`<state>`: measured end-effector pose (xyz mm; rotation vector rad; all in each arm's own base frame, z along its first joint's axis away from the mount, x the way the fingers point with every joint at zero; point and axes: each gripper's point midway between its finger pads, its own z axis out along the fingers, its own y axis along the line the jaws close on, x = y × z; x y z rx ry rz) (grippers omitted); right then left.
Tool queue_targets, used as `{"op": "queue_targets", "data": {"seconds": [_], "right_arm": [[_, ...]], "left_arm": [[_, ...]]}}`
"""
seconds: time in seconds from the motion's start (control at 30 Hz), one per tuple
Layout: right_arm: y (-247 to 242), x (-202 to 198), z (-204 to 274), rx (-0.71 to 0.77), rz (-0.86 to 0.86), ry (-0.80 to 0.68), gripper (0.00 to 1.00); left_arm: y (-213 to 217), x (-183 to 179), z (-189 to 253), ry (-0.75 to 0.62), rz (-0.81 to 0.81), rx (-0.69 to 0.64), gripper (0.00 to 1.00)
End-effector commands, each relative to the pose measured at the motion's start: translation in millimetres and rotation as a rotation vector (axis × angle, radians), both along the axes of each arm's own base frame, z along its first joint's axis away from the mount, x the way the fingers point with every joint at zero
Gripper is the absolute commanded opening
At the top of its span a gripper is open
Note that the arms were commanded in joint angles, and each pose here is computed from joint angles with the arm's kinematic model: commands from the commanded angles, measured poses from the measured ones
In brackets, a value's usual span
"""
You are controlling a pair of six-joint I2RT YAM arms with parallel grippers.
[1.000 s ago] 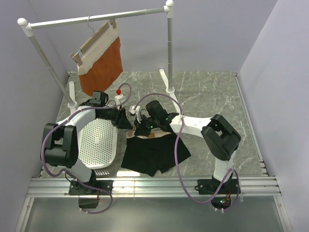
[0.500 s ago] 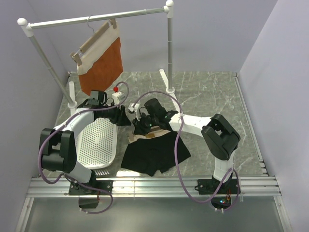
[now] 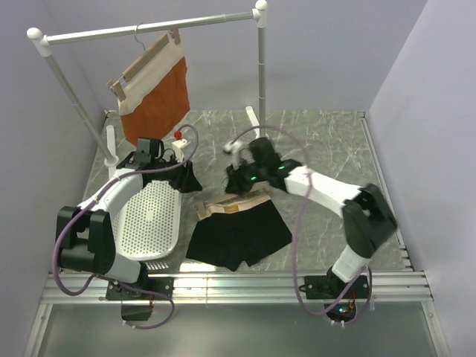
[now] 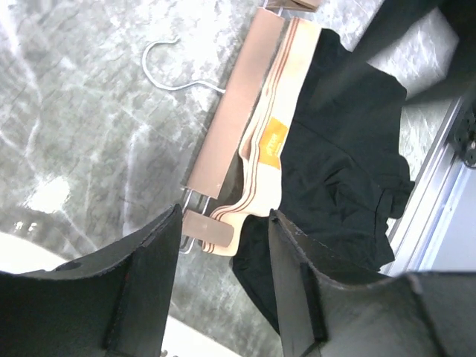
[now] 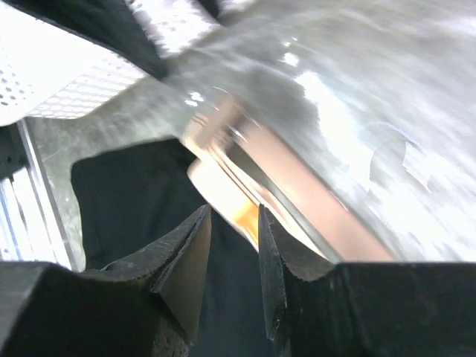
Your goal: Clip the underwear to the hanger
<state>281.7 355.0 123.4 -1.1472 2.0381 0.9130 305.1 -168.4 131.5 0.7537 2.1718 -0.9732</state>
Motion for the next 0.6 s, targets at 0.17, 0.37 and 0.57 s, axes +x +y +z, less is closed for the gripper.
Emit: {"op": "queue_targets", "data": {"seconds": [0.17,0.37,0.57], "right_arm": [[-124,34,53,0.061,-0.356,0.022,0.42],[-168,59,22,-0.025,-0.507,0.138,0.41],[-185,72,-16,-0.064,-0.543,0.262,0.41]], "left_arm": [[-49,0,21,-0.184,-0.144,0.034,0.58],[-91,8,11,-0.232,-0.204,0.078,0.66],[-123,30,-15,-0.272,-0.251,0.147,0.66]]}}
